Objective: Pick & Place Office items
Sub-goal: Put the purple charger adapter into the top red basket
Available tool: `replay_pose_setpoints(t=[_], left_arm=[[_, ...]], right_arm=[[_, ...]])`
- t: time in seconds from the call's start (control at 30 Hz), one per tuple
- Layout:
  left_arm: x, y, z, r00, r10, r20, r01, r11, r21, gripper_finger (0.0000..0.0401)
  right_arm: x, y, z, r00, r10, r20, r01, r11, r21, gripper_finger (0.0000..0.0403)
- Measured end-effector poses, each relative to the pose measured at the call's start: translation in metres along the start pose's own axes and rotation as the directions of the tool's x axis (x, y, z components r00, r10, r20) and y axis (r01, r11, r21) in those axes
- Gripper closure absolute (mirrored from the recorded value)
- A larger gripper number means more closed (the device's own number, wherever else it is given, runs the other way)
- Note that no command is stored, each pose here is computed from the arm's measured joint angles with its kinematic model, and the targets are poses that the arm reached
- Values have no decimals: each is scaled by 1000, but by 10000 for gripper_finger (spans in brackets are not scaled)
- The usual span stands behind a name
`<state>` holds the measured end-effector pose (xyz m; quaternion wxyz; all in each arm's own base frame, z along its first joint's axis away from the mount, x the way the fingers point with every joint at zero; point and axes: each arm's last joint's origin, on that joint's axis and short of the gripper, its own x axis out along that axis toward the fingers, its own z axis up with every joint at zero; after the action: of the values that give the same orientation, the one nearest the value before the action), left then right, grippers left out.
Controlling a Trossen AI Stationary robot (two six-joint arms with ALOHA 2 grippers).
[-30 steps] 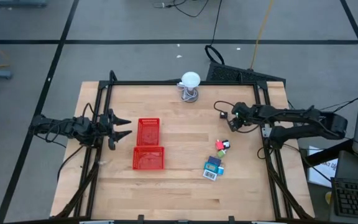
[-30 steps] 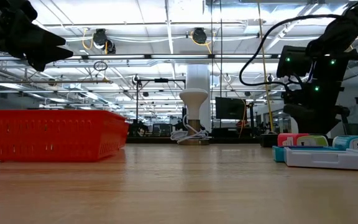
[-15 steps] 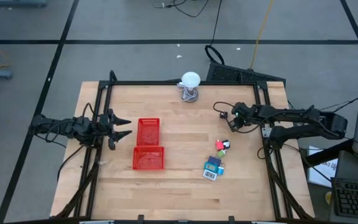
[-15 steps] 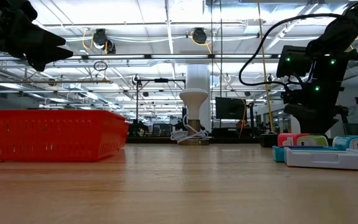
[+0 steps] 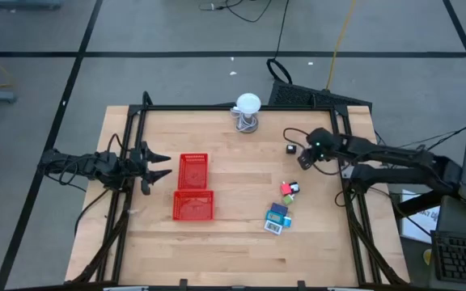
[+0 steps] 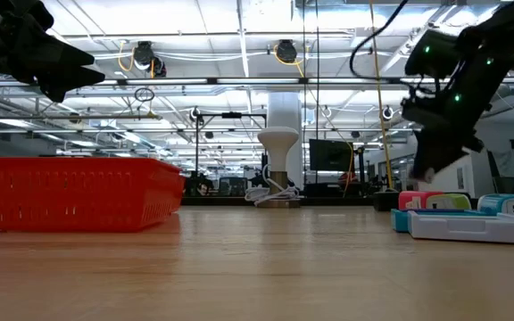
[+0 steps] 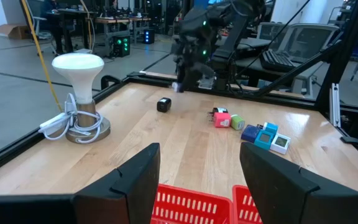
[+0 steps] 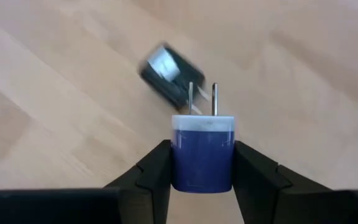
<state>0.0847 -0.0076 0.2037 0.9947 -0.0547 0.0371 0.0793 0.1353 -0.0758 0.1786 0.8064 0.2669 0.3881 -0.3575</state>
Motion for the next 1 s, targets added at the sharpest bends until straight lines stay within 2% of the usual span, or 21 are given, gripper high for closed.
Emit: replay_pose_setpoints(t=[0.2, 0.3, 0.43, 0.6, 0.77, 0.87, 1.0], left_arm=[[0, 0, 0, 1000, 0, 0, 0, 1000, 0, 176], [0, 0, 0, 1000, 0, 0, 0, 1000, 0, 176], [0, 0, 0, 1000, 0, 0, 0, 1000, 0, 176], [0, 0, 1, 1000, -2, 14, 2, 1000, -8, 176], [-2, -2, 18, 985, -13, 173, 24, 998, -65, 176], [-2, -3, 27, 967, -35, 254, 60, 994, -92, 176], [5, -6, 28, 969, -29, 247, 61, 991, -119, 176]], right_arm=[[-22, 6, 9, 970, 160, 186, -154, 987, -45, 277], [-30, 14, 13, 930, 284, 235, -260, 957, -127, 277], [-37, 30, 18, 842, 468, 267, -405, 877, -260, 277], [-38, 55, 25, 688, 653, 316, -504, 744, -439, 277], [-32, 78, 27, 582, 764, 279, -539, 619, -571, 277], [-25, 88, 27, 555, 786, 271, -532, 586, -611, 277], [-16, 98, 29, 521, 805, 284, -516, 562, -647, 277]])
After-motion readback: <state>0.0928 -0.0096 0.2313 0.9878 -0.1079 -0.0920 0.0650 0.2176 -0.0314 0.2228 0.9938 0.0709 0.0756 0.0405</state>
